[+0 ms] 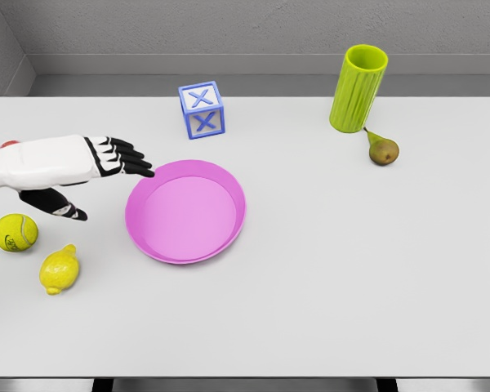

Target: Put the lemon on the plate with left arm

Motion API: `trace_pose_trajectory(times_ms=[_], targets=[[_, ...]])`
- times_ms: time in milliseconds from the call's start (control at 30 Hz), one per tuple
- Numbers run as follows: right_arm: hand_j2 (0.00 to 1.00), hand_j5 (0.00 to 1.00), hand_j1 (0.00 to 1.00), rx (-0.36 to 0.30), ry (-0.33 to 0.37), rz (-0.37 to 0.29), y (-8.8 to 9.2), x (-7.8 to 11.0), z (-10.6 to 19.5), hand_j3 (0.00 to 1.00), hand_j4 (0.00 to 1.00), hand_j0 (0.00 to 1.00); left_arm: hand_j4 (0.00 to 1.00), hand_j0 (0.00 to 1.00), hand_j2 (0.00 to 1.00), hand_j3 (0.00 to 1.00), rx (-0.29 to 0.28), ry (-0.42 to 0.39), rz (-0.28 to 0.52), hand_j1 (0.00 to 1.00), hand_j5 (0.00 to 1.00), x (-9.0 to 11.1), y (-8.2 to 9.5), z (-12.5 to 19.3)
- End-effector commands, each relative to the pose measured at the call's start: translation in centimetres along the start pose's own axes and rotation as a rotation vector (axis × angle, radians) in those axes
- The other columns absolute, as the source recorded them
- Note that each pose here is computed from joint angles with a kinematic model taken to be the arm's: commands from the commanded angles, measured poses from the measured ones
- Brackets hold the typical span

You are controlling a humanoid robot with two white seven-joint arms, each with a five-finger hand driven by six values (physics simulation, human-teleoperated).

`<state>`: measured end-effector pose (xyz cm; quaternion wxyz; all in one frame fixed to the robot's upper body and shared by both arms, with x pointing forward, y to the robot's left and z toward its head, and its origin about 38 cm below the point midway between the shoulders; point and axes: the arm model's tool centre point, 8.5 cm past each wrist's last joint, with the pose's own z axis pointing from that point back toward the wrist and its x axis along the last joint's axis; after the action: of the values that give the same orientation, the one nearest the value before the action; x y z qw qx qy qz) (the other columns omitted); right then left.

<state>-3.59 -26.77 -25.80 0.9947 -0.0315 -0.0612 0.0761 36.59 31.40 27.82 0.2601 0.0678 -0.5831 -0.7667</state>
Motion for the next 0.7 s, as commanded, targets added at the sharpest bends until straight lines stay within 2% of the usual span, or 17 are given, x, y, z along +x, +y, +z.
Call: trace_pose_trajectory(times_ms=[0,33,167,200,267,433,567,600,667], targets=[[1.00,1.00,1.00,0.001,0.005,0.001,0.0,-0.1,0.0,1.00,1.00,1.00,1.00,1.00,1.00,1.00,0.005,-0.001,0.005,1.00,1.00,0.0,0.1,0.0],[1.00,1.00,1.00,0.002,0.018,-0.003,0.1,-0.9,0.2,1.00,1.00,1.00,1.00,1.00,1.00,1.00,0.004,0.001,0.006,1.00,1.00,0.0,0.0,0.1],[1.00,1.00,1.00,0.001,0.009,-0.001,0.1,-0.5,0.1,1.00,1.00,1.00,1.00,1.00,1.00,1.00,-0.010,0.012,0.003,1.00,1.00,-0.1,0.0,0.5],[1.00,1.00,1.00,0.001,0.009,-0.001,0.1,-0.5,0.1,1.00,1.00,1.00,1.00,1.00,1.00,1.00,-0.019,0.018,0.004,1.00,1.00,-0.1,-0.1,0.7],[1.00,1.00,1.00,0.001,0.009,-0.001,0.1,-0.5,0.1,1.00,1.00,1.00,1.00,1.00,1.00,1.00,-0.082,0.054,-0.026,1.00,1.00,-0.4,-1.4,0.9],[1.00,1.00,1.00,0.001,0.009,-0.001,0.1,-0.5,0.1,1.00,1.00,1.00,1.00,1.00,1.00,1.00,-0.102,0.074,-0.045,1.00,1.00,-0.6,-1.5,1.3],[1.00,1.00,1.00,0.001,0.008,-0.001,0.1,-0.5,0.1,1.00,1.00,1.00,1.00,1.00,1.00,1.00,-0.155,0.152,-0.096,1.00,1.00,-1.7,-1.5,2.8],[1.00,1.00,1.00,0.001,0.009,-0.001,0.1,-0.5,0.1,1.00,1.00,1.00,1.00,1.00,1.00,1.00,-0.170,0.184,-0.082,1.00,1.00,-2.6,-1.8,3.5],[1.00,1.00,1.00,0.001,0.009,-0.001,0.1,-0.5,0.1,1.00,1.00,1.00,1.00,1.00,1.00,1.00,-0.177,0.188,-0.073,1.00,1.00,-2.7,-2.2,3.6]])
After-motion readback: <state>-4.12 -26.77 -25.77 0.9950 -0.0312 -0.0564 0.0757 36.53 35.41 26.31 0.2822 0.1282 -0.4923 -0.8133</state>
